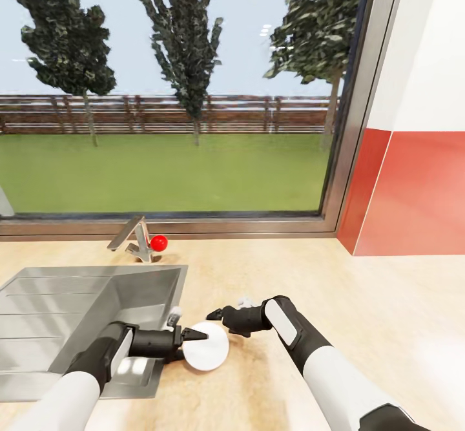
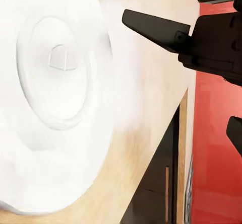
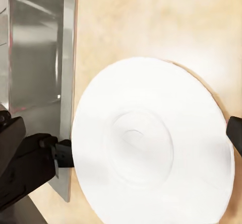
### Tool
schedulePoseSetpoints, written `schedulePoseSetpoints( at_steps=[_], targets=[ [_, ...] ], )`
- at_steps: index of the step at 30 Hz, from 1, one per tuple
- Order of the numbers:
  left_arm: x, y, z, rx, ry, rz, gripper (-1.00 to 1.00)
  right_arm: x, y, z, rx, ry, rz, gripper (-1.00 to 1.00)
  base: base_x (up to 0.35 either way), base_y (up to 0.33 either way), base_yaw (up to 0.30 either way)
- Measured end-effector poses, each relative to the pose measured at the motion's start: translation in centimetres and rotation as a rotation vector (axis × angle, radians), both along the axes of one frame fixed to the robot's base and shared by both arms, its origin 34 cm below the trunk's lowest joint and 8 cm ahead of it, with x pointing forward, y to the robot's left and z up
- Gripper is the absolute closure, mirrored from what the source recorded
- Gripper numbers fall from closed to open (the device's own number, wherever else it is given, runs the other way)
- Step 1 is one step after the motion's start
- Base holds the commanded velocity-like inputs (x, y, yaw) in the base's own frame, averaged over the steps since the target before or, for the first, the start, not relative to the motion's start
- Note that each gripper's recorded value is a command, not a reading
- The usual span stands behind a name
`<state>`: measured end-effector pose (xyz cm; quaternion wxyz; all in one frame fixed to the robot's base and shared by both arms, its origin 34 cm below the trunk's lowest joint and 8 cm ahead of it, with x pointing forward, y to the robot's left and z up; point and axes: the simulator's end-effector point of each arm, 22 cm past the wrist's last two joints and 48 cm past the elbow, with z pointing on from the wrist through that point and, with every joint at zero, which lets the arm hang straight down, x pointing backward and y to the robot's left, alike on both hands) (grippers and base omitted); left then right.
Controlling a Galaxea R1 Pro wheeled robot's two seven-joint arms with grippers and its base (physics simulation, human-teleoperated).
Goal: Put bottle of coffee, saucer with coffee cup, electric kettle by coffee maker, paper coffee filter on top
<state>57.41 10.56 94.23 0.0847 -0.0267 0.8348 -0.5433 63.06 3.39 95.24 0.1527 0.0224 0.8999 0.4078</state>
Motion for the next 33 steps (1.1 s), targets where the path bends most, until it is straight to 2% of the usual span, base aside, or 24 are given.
schedulePoseSetpoints(
  at_steps=[5,15,16,20,21,33],
  targets=[
    [-0.03,-0.80,0.25,-0.012,-0.002,-0.007,-1.00,0.00,0.00,0.00,0.000,0.000,0.000,-1.00,0.000,0.000,0.000],
    [-0.07,-0.87,0.23,-0.010,-0.002,-0.009,-1.00,0.00,0.00,0.00,0.000,0.000,0.000,-1.00,0.002,0.000,0.000],
    [-0.08,-0.85,0.22,-0.009,-0.002,-0.010,1.00,0.00,0.00,0.00,0.000,0.000,0.000,-1.00,0.049,0.000,0.000],
    [-0.09,-0.75,0.22,-0.007,-0.004,-0.010,1.00,-0.02,0.00,0.02,0.000,0.000,0.000,-1.00,0.118,0.000,0.000],
    [-0.15,-0.64,0.04,0.002,-0.004,-0.013,1.00,0.01,-0.24,-0.22,-0.017,-0.005,0.003,-1.00,0.101,0.000,0.000],
    [-0.06,-0.60,0.23,-0.008,0.002,-0.008,1.00,0.00,-0.07,-0.08,-0.006,-0.002,0.001,-1.00,0.014,0.000,0.000]
  ],
)
